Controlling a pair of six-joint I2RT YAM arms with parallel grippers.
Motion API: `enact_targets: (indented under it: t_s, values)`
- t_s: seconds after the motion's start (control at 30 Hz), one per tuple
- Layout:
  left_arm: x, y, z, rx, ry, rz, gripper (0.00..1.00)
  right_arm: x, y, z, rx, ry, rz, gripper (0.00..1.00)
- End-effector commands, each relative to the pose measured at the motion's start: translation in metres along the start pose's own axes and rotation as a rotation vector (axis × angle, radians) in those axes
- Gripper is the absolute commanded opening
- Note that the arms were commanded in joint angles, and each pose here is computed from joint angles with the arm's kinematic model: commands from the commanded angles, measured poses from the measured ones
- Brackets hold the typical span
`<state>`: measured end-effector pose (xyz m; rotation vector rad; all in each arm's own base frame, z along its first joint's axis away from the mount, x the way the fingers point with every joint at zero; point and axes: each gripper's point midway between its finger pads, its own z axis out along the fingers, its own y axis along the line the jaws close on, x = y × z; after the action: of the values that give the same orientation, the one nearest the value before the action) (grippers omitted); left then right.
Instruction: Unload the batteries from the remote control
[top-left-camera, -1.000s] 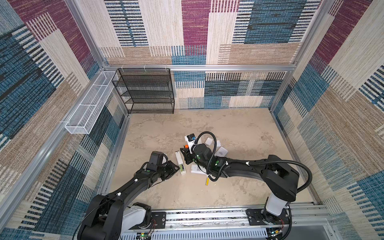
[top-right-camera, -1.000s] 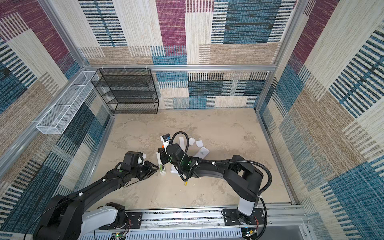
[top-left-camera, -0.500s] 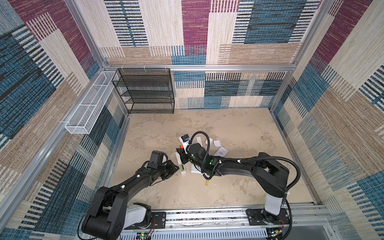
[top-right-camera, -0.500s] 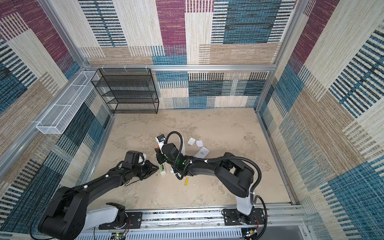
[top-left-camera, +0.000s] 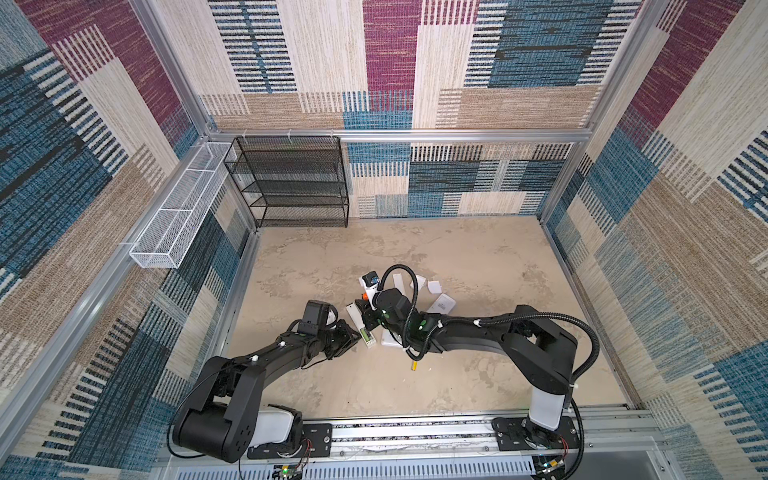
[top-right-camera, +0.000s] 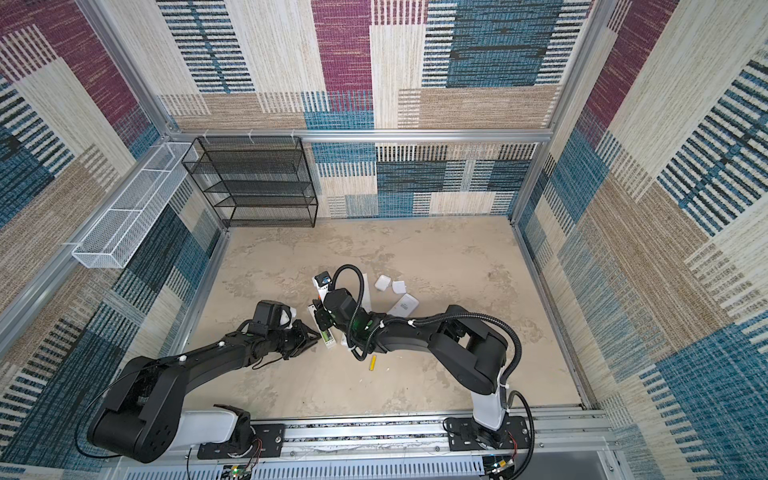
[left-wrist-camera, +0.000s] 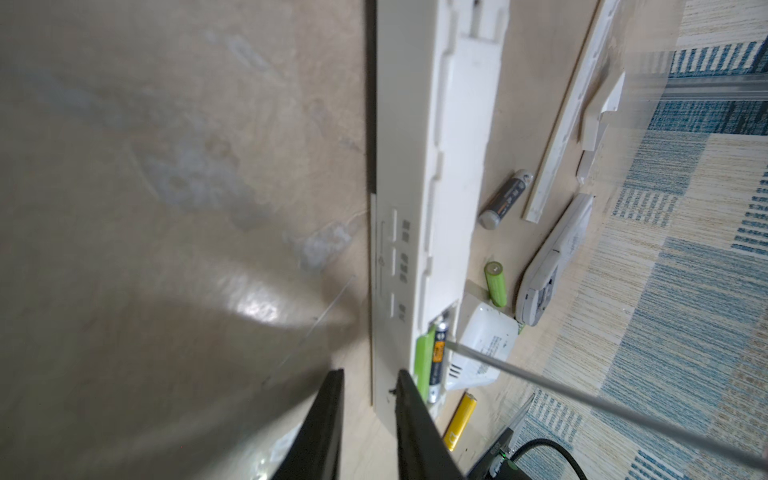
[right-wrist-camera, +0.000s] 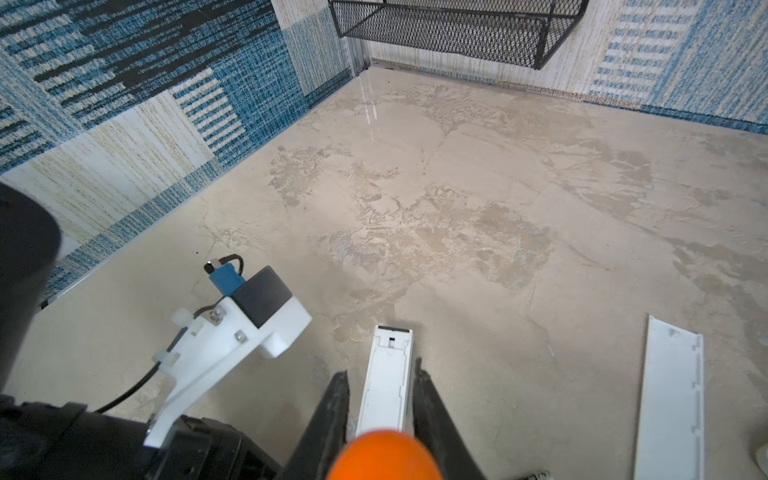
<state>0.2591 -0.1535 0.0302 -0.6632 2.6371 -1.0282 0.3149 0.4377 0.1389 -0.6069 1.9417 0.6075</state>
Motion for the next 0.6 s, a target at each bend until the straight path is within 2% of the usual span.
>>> enact_targets:
  t_s: [0.0,0.23,0.57]
  values:
    - [-0.002,-0.009,0.0,0.034,0.001,0.007,0.26,-0.003,-0.001,0.002,0.014,-0.009,-0.013,0.0]
    - [-0.002,-0.012,-0.003,0.042,-0.002,0.008,0.26,0.002,-0.003,0.001,0.023,0.003,-0.024,0.0]
    - [-0.005,-0.017,-0.005,0.049,-0.006,0.014,0.26,-0.032,0.002,-0.014,0.009,-0.073,-0.019,0.0]
